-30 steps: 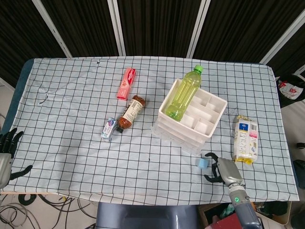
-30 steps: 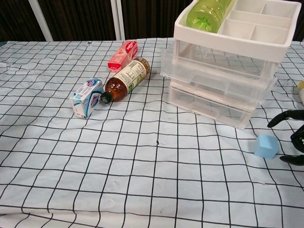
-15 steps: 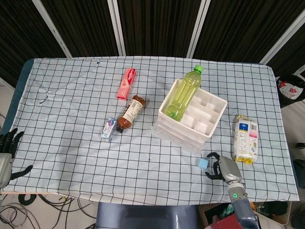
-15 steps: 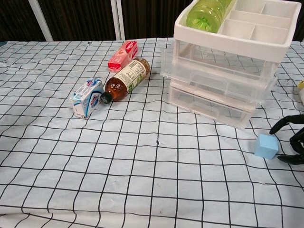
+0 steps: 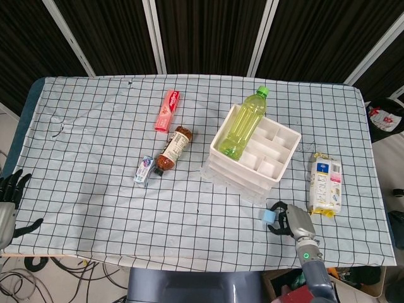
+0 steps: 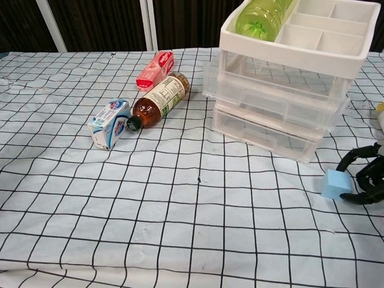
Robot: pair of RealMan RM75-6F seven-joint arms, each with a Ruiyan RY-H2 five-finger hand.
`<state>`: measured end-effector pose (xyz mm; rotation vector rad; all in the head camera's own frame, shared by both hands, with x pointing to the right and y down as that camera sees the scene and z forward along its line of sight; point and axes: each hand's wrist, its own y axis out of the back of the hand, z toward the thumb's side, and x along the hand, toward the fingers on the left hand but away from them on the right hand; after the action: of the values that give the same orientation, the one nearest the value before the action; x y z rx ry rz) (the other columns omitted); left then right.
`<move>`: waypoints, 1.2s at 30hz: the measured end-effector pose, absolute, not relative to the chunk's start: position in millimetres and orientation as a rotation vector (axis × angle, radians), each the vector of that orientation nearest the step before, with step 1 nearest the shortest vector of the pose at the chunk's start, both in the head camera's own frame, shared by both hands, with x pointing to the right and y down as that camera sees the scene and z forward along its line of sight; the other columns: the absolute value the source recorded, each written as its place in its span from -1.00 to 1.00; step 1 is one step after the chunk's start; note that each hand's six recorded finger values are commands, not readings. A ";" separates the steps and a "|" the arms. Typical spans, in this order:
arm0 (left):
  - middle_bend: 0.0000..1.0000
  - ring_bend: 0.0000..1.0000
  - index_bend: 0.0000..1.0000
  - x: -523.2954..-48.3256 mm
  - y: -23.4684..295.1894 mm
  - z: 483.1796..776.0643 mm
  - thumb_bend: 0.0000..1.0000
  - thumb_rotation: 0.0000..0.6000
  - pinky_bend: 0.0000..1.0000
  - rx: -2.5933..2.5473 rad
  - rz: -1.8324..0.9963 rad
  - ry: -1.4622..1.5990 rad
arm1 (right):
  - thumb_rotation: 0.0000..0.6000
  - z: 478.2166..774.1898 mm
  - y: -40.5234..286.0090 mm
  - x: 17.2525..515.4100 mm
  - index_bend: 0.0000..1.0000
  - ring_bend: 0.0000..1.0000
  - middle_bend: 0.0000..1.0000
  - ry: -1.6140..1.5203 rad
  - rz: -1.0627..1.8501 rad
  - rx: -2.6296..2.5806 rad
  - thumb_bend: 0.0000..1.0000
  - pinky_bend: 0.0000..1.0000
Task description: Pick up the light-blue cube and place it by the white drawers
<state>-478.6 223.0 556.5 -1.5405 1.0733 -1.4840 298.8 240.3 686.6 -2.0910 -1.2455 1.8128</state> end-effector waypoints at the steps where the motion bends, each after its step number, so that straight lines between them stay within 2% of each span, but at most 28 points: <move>1: -1.00 -1.00 -1.00 -478.6 222.9 556.5 -0.98 1.00 -1.00 -1.540 -1.484 1.073 | 1.00 687.2 240.0 298.4 -0.17 0.69 0.57 -1.248 1.812 -2.090 -0.62 0.59; 5: -1.00 -1.00 -1.00 -478.6 223.0 556.4 -0.98 1.00 -1.00 -1.541 -1.484 1.076 | 1.00 689.9 238.5 298.0 -0.06 0.70 0.58 -1.258 1.817 -2.084 -0.58 0.59; 11: -1.00 -1.00 -1.00 -478.8 223.0 556.8 -0.98 1.00 -1.00 -1.542 -1.486 1.075 | 1.00 690.0 237.2 297.3 0.14 0.70 0.59 -1.276 1.811 -2.078 -0.36 0.59; 15: -1.00 -1.00 -1.00 -478.8 222.8 556.8 -0.98 1.00 -1.00 -1.542 -1.486 1.078 | 1.00 688.4 236.9 296.6 0.16 0.71 0.59 -1.297 1.802 -2.084 -0.29 0.59; 23: -1.00 -1.00 -1.00 -479.2 222.6 556.3 -0.98 1.00 -1.00 -1.542 -1.486 1.081 | 1.00 678.7 241.3 293.1 0.17 0.71 0.59 -1.302 1.781 -2.135 -0.29 0.59; 29: -1.00 -1.00 -1.00 -478.8 222.4 556.3 -0.98 1.00 -1.00 -1.543 -1.484 1.080 | 1.00 654.7 240.0 298.5 0.17 0.71 0.59 -1.331 1.739 -2.201 -0.29 0.59; 36: -1.00 -1.00 -1.00 -477.7 223.4 556.4 -0.98 1.00 -1.00 -1.543 -1.481 1.078 | 1.00 603.7 223.7 310.7 0.17 0.71 0.59 -1.398 1.615 -2.259 -0.29 0.59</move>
<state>-477.7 223.4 556.4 -1.5433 1.0781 -1.4812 310.7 223.7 603.7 -2.2591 -1.3977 1.6150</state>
